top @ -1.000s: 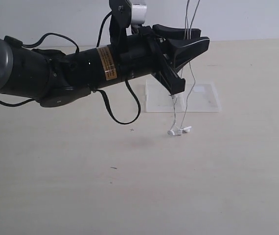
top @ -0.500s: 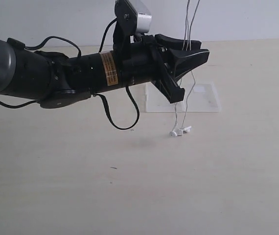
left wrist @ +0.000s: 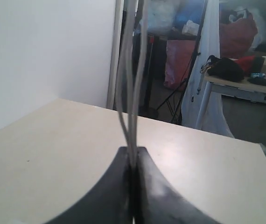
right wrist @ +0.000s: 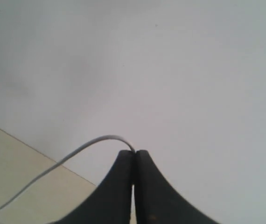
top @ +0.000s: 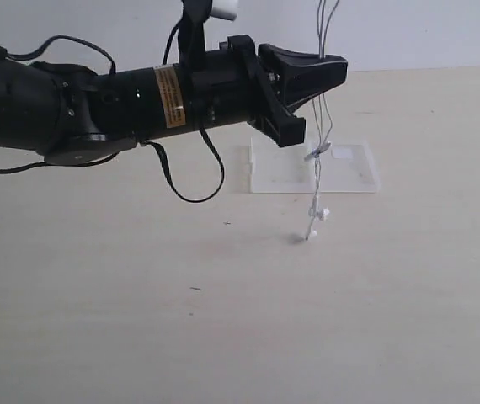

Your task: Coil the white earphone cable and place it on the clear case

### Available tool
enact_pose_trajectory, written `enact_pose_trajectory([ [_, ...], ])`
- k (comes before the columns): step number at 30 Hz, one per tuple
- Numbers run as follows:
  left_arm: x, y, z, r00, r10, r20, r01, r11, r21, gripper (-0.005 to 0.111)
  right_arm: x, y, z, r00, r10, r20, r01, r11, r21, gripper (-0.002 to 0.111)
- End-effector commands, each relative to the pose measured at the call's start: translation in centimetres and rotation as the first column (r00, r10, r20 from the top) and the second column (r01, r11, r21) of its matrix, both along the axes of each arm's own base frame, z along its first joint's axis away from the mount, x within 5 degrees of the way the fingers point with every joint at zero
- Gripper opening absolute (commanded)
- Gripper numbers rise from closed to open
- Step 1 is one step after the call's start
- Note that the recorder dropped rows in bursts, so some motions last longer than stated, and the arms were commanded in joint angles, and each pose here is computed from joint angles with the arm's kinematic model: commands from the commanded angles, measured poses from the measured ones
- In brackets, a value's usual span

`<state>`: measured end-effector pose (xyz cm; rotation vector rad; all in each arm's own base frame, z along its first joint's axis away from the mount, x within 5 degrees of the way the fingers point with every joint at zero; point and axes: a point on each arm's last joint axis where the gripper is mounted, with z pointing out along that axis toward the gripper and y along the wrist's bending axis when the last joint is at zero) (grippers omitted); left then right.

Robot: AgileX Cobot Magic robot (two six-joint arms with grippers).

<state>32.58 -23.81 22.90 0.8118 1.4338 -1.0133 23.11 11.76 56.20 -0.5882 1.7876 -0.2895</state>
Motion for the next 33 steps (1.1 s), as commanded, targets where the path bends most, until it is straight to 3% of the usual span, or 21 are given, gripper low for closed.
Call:
enact_pose_trajectory([
  [1,0.0,1.3,2.1,1.000,0.003,-0.016,-0.003,1.000,-0.021,0.000,-0.1,-0.8,-0.1,0.997,-0.070,-0.027,0.070,0.997,-0.028,0.000],
  [11,-0.8,4.4,5.6,0.997,-0.029,-0.076,0.028,1.000,-0.007,0.000,0.4,-1.0,-0.6,0.990,-0.133,-0.036,0.132,0.990,-0.043,0.000],
  [21,-1.7,6.5,7.4,0.993,-0.041,-0.107,0.047,0.997,0.056,0.000,3.4,-2.7,-3.4,0.958,-0.262,-0.115,0.251,0.962,-0.106,0.000],
  [28,-2.4,6.7,8.0,0.994,-0.065,-0.086,0.073,0.993,0.090,0.000,6.6,-4.1,-7.3,0.909,-0.323,-0.263,0.302,0.946,-0.116,0.000],
  [33,-2.2,6.8,8.3,0.996,-0.045,-0.071,0.050,0.997,0.066,0.000,8.3,-2.3,-11.1,0.867,-0.207,-0.454,0.217,0.976,-0.029,0.000],
])
